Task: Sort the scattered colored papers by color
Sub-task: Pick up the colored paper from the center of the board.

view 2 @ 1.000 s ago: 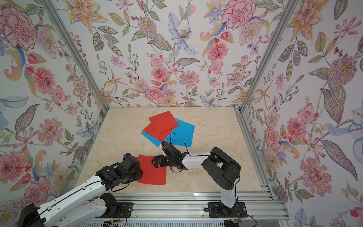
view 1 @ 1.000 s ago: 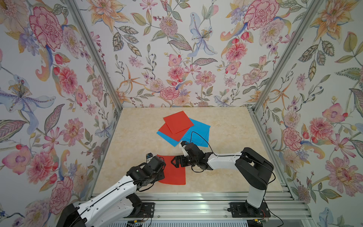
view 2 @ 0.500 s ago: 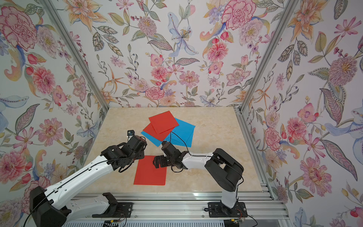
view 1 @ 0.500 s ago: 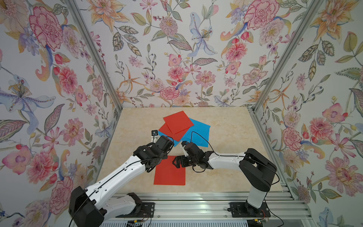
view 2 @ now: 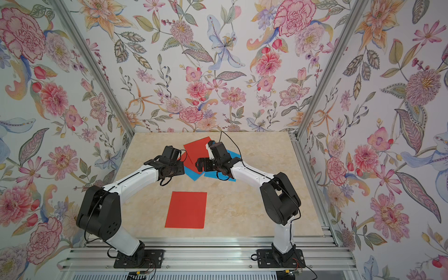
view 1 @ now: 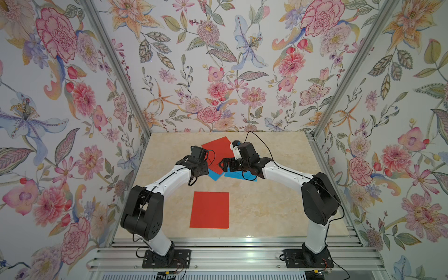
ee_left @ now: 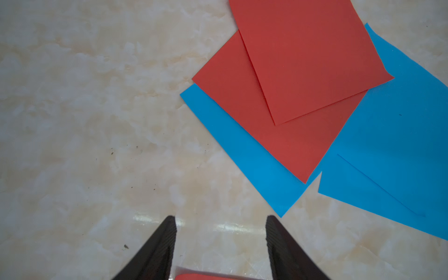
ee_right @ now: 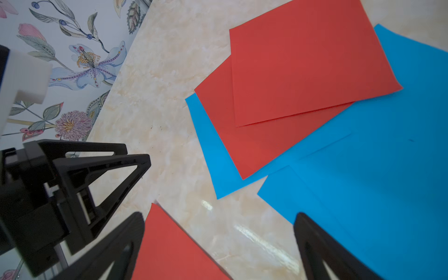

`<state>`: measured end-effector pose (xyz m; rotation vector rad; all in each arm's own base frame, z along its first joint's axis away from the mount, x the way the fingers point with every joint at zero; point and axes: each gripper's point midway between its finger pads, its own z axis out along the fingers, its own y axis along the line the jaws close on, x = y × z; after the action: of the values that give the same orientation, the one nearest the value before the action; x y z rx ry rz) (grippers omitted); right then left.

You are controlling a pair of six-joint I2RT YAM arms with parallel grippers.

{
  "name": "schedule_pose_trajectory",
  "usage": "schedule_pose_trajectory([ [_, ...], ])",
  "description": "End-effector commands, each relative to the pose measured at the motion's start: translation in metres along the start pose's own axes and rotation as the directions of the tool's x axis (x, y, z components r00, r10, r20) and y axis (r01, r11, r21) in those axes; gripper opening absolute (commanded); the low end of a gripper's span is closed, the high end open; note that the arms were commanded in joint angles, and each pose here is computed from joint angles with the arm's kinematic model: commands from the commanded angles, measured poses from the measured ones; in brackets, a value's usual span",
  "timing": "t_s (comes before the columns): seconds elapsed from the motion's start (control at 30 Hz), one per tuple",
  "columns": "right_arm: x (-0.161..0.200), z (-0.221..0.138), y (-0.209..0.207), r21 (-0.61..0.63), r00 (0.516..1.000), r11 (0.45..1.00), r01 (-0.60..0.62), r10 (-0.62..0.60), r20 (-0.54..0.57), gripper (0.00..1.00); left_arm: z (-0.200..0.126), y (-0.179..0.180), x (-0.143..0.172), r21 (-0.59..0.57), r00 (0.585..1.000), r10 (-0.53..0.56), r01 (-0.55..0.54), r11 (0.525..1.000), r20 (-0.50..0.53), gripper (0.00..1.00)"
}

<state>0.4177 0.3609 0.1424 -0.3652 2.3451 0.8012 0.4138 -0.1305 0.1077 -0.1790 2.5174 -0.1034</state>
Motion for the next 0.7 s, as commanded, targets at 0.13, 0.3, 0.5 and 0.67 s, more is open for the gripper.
schedule_pose_trajectory([
  [0.13, -0.029, 0.05, -0.059, -0.018, 0.997, 1.0, -0.025, 0.024, -0.067, 1.0, 0.053, -0.031, -0.054, 0.129, 1.0, -0.001, -0.001, 0.992, 0.021, 0.62],
  [0.3, -0.043, 0.077, -0.08, -0.027, 0.995, 0.998, -0.057, 0.055, -0.078, 1.0, 0.086, -0.032, -0.071, 0.158, 0.999, -0.04, 0.04, 0.987, -0.003, 0.62],
  [0.5, -0.05, 0.098, -0.088, -0.033, 0.994, 0.997, -0.073, 0.07, -0.085, 1.0, 0.105, -0.03, -0.076, 0.167, 0.999, -0.051, 0.053, 0.984, -0.017, 0.61],
  [0.67, -0.047, 0.113, -0.099, -0.007, 0.992, 0.997, -0.072, 0.071, -0.108, 1.0, 0.119, -0.028, -0.074, 0.171, 0.997, -0.068, 0.073, 0.982, -0.037, 0.61],
])
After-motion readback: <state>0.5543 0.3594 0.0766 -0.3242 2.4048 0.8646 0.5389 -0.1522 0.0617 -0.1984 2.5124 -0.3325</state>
